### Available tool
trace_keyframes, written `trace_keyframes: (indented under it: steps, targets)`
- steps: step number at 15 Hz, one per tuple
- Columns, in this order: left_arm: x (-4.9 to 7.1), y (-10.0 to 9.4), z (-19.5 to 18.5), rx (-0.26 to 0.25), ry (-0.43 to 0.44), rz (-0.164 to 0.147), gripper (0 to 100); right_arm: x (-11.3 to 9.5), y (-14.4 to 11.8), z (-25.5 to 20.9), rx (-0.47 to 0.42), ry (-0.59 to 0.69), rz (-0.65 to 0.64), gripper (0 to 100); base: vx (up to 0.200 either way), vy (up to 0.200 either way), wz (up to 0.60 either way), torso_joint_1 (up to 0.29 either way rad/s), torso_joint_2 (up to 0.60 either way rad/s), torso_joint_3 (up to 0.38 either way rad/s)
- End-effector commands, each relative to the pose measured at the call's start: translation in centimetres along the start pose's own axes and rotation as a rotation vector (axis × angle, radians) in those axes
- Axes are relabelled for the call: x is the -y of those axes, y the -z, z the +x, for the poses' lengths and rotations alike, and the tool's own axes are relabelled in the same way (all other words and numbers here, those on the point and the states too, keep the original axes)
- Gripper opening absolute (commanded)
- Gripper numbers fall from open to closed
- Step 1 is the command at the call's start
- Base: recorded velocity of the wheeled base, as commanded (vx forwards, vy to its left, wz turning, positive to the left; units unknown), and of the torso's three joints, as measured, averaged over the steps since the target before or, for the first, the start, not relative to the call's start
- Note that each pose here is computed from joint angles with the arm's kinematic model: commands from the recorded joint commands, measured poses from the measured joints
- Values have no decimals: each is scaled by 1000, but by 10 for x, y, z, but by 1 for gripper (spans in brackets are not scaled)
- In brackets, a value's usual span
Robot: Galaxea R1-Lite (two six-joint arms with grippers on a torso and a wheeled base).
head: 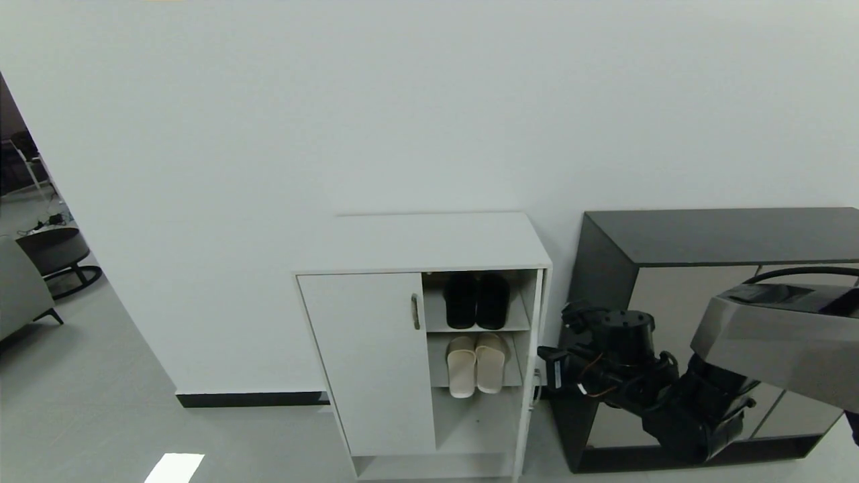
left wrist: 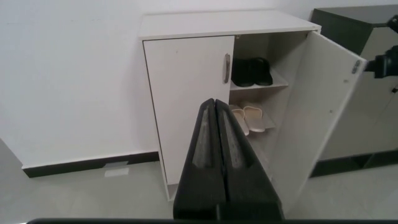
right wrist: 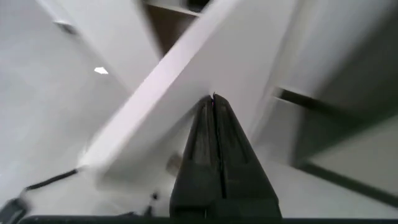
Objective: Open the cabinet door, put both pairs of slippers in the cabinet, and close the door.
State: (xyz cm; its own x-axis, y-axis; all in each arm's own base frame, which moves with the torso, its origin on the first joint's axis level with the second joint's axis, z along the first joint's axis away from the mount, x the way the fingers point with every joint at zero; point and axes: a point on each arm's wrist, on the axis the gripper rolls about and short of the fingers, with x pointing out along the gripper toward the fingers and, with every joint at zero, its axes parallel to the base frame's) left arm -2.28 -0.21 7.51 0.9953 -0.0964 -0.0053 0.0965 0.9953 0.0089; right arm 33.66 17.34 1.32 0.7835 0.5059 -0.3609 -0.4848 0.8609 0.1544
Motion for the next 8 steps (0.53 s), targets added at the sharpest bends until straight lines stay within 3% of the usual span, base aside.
trace_keyframes:
  steps: [1, 8]
  targets:
    - [0, 0, 0, -1, 0, 0, 0, -15, -7, -1, 23, -36, 23, 0, 0, 0, 0, 0, 0, 0]
    - [0, 0, 0, -1, 0, -2, 0, -23, -18, -26, 70, -57, 28, 0, 0, 0, 0, 0, 0, 0]
